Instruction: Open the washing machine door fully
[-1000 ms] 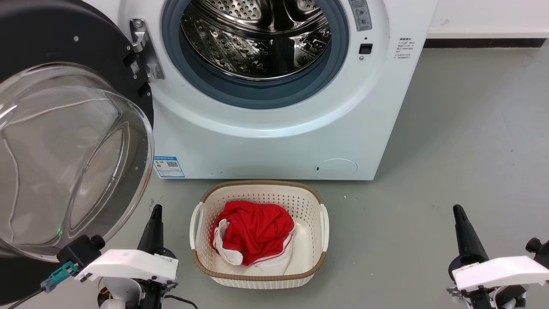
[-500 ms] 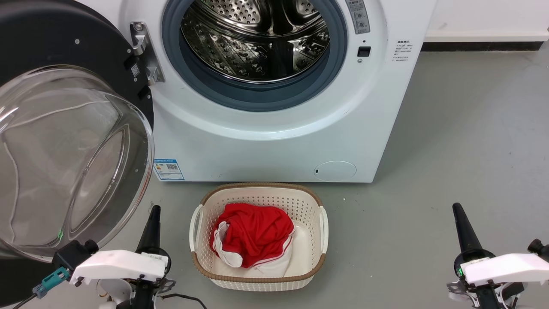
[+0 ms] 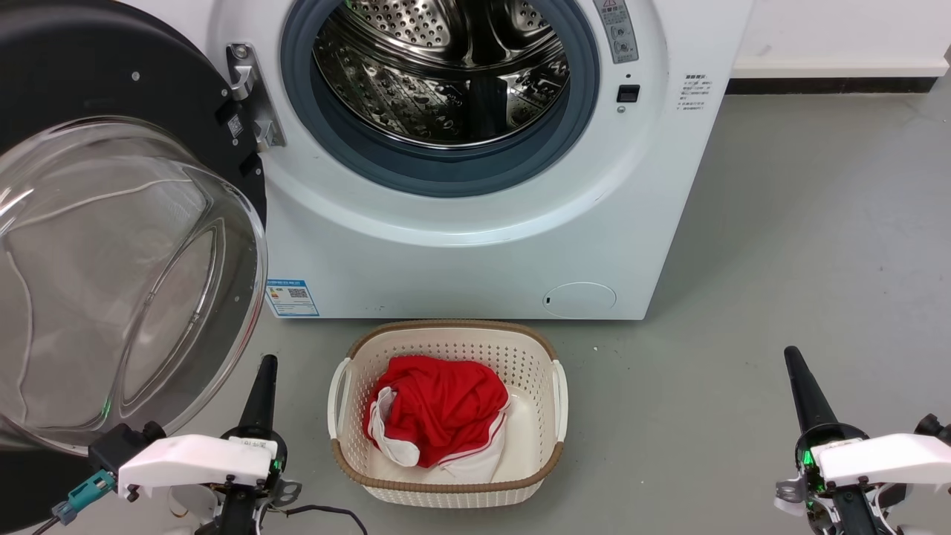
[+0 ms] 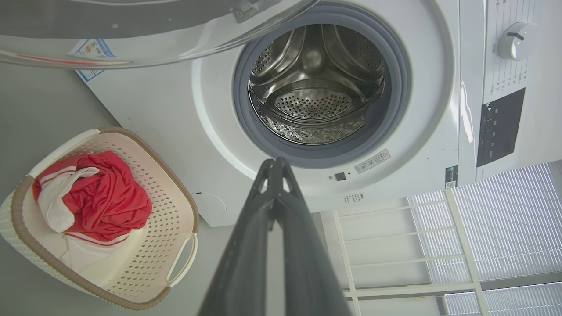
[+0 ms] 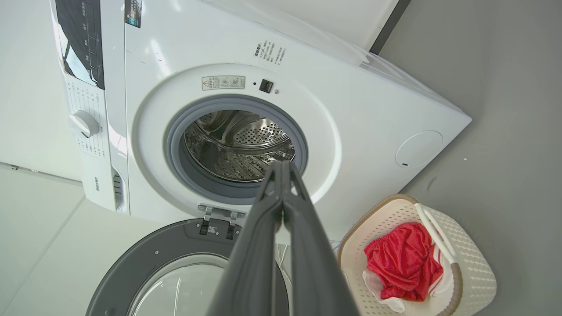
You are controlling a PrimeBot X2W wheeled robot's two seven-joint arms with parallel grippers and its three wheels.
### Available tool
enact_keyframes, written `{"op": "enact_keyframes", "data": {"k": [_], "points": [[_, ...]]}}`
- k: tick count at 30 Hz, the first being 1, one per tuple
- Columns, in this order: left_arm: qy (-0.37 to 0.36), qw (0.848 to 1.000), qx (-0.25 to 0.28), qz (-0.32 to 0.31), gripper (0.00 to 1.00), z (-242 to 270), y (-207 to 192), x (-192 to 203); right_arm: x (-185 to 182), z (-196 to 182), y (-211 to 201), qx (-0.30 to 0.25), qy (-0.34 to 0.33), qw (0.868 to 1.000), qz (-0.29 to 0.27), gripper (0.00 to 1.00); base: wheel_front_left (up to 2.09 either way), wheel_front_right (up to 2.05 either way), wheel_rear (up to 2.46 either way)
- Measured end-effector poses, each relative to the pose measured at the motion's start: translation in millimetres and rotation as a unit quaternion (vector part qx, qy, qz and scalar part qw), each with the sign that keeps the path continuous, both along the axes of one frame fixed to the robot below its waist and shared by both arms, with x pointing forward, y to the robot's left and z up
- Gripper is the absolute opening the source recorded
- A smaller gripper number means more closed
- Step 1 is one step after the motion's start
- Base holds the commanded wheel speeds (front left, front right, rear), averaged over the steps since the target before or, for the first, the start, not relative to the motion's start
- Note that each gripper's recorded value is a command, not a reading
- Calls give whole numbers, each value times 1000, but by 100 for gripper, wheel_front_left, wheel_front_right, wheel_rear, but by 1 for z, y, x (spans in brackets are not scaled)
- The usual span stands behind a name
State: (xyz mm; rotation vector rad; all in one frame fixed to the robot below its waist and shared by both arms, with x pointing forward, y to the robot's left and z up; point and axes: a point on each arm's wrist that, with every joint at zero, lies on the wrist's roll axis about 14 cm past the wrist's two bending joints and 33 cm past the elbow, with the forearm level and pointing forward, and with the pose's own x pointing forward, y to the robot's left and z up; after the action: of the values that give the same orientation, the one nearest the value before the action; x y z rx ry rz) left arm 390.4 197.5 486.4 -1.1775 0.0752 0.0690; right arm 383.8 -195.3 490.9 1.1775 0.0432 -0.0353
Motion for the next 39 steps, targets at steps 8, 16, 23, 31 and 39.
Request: {"op": "enact_keyframes", "data": {"k": [8, 16, 23, 31, 39], "points": [[-6, 999, -39, 2, 0, 3, 1, 0, 0, 0, -1, 38, 0, 999, -2, 0, 0, 0, 0], [-12, 997, -74, 2, 0, 5, 0, 0, 2, 4, -2, 73, -5, 997, -2, 0, 0, 0, 0], [-18, 995, -103, 2, 0, 8, 1, -1, 2, 6, -2, 102, -8, 995, -3, 0, 0, 0, 0], [-26, 991, -134, 3, 0, 11, 1, -1, 2, 7, -3, 133, -10, 991, -3, 0, 0, 0, 0], [-34, 986, -162, 3, 0, 14, 2, -1, 3, 9, -4, 162, -15, 987, -4, 0, 0, 0, 0]]}}
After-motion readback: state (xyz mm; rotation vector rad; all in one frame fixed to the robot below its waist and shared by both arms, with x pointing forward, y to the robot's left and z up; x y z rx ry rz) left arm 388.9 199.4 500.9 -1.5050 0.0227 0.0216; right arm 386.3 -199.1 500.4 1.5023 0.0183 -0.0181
